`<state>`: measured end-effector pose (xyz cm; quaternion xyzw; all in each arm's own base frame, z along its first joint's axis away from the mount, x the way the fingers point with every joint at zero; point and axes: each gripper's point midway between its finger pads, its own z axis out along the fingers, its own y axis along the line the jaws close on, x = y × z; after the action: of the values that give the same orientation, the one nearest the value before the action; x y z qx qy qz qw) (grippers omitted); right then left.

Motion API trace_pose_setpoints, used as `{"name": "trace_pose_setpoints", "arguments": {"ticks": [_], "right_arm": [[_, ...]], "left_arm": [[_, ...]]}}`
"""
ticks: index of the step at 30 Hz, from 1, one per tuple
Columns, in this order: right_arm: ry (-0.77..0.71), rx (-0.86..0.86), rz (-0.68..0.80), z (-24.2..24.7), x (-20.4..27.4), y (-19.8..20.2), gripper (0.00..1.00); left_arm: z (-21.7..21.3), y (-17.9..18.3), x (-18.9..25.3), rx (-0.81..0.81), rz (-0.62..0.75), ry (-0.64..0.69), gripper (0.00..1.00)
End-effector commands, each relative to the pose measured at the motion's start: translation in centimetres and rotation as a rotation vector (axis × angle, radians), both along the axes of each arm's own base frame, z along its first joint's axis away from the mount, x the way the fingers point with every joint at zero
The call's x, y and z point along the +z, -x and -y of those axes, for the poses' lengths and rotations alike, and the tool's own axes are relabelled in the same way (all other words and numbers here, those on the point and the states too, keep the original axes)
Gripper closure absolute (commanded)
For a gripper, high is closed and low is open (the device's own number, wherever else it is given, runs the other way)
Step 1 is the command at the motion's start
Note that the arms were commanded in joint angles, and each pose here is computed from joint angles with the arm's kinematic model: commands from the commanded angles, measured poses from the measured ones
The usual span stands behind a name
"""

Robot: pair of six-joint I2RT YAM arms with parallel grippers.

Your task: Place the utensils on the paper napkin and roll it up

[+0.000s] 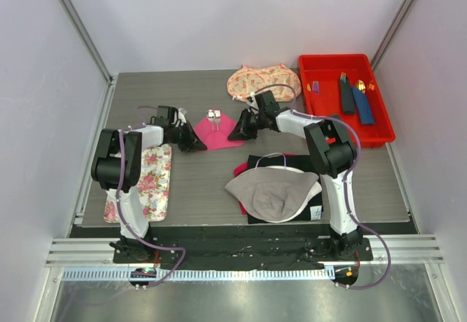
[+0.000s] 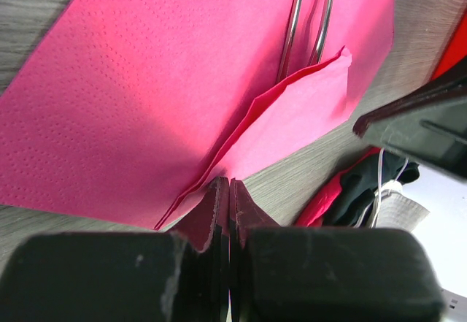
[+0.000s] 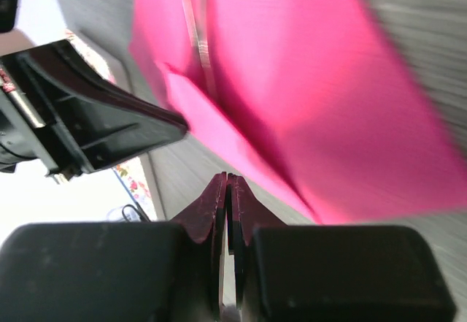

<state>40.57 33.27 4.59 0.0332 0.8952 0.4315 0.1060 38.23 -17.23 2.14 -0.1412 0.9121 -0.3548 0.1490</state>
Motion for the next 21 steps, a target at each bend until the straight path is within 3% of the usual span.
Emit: {"name": "trace_pose_setpoints", "arguments": {"ticks": [1, 6, 14, 21], "right_arm": [[-0.067, -0.018, 0.067, -2.8, 1.7, -1.8, 0.9], [-0.031, -0.052, 0.051, -2.6, -0.3, -2.4, 0.91], [0.051, -0.048, 0.064, -1.5, -1.8, -2.5, 0.91], [0.075, -0.04, 0.06, -1.3, -2.6, -2.4, 0.91]], "left_arm": [[-0.6, 0.8, -0.8, 0.003, -0.02, -0.021, 1.0], [0.2, 0.0, 0.4, -0.004, 0.038, 0.042, 0.98], [2.8, -2.4, 6.2, -0.022, 0.231, 0.305, 0.84], [3.8, -5.2, 8.2, 0.005, 0.343, 0.385, 0.78]]}}
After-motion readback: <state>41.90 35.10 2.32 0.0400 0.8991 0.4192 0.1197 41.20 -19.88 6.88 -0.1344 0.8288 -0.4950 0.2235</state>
